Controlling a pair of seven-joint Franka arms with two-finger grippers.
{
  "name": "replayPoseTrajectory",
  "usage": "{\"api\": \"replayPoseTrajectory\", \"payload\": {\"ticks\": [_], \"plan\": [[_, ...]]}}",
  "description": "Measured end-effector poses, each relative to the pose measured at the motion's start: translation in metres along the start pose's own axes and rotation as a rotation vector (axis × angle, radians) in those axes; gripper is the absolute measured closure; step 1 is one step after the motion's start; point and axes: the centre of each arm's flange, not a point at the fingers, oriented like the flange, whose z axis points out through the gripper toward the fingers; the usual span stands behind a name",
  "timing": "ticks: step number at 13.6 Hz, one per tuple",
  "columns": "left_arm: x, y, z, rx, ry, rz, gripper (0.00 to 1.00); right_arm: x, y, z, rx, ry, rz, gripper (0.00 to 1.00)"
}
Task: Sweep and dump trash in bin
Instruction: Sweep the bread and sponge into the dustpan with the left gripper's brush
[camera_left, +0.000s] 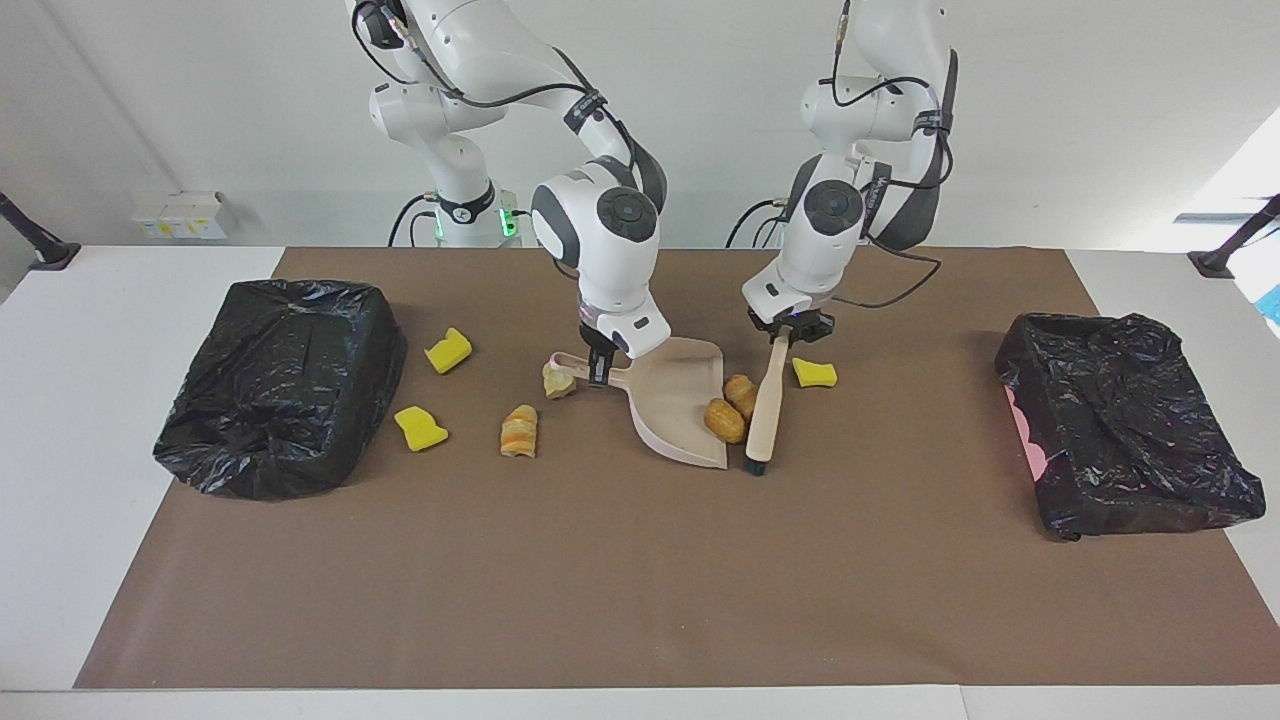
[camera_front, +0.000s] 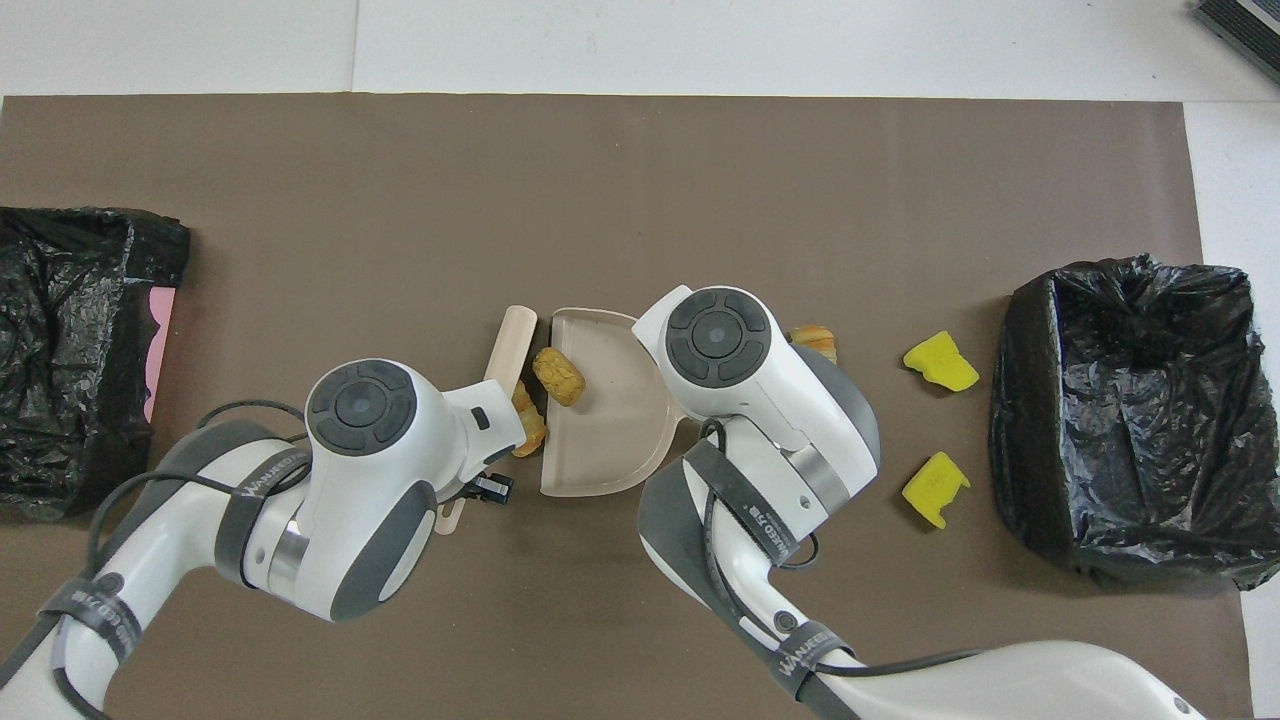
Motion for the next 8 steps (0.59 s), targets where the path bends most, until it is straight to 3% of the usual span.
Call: {"api": "replayPoseTrajectory", "payload": {"ticks": [4,8], "plan": [[-0.011,0.045,-0.006,-0.16,-0.02,-0.074,0.73,-0.002,0.0,0.002,0.004,-0.002,0.003,0.69],[-0.01,0.044,-0.026,-0.185,-0.04,-0.118,0.73,-0.003,0.001,0.002,0.002,-0.001,-0.018,0.69]]}}
